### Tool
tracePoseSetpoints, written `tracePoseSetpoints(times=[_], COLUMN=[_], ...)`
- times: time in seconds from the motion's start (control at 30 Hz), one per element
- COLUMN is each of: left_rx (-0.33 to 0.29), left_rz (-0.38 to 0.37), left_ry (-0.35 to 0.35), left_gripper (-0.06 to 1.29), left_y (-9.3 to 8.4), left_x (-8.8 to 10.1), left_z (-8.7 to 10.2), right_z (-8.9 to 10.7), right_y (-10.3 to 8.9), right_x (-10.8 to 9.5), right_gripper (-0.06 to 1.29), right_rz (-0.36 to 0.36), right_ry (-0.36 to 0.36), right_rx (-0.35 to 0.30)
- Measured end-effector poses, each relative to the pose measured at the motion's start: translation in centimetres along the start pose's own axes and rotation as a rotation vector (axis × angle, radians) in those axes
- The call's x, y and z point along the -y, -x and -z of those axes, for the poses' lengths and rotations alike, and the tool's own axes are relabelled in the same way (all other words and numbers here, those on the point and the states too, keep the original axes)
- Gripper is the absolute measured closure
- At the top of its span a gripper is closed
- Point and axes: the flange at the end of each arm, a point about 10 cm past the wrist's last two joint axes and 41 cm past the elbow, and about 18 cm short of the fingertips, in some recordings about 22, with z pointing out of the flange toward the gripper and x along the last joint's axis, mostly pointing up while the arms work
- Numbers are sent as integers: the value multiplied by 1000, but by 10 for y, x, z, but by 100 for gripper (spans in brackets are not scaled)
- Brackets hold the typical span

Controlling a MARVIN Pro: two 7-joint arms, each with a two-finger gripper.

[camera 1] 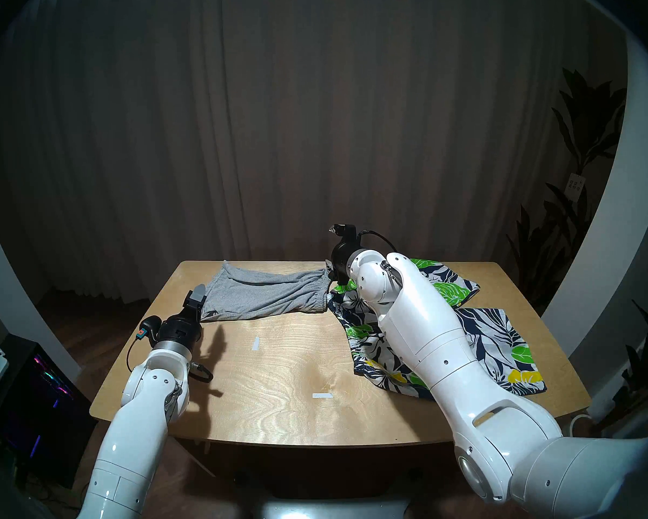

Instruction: Fold pants twice and stack them

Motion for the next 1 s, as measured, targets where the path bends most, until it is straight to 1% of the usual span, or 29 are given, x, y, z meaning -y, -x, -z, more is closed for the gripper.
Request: tracePoseSetpoints(times=[0.03,0.07,0.13,0.2,0.3,0.33,0.37,0.57,0.6,0.77,0.8,0.9,1.0], left_rx=[-1,-2,-3,-4,-4,-3,0,20,27,52,63,80,114], left_rz=[-2,-8,-13,-21,-26,-29,-33,-49,-53,-67,-72,-73,-68], left_ry=[-10,-36,-57,-97,-130,-151,-179,-271,-298,-358,-379,-405,-455], left_gripper=[2,2,2,2,2,2,2,2,2,2,2,2,2], left_y=[0,-1,-1,-1,-2,-2,-2,-3,-4,-9,-11,-15,-21], left_x=[0,1,1,2,4,5,6,9,9,4,2,-2,-6], left_z=[0,0,0,0,0,0,-1,-4,-5,-8,-9,-9,-8], right_z=[1,6,9,15,20,23,27,42,47,61,66,73,85], right_y=[1,2,2,3,4,4,4,4,4,4,3,2,0], right_x=[0,1,2,3,4,4,5,6,5,0,-3,-7,-11], right_gripper=[0,0,0,0,0,0,0,0,0,0,0,0,0], right_rz=[3,10,16,25,31,35,40,58,64,84,90,98,109], right_ry=[-3,-11,-17,-27,-35,-40,-46,-64,-68,-61,-53,-37,-15], right_rx=[7,24,37,61,79,90,104,155,171,207,216,226,241])
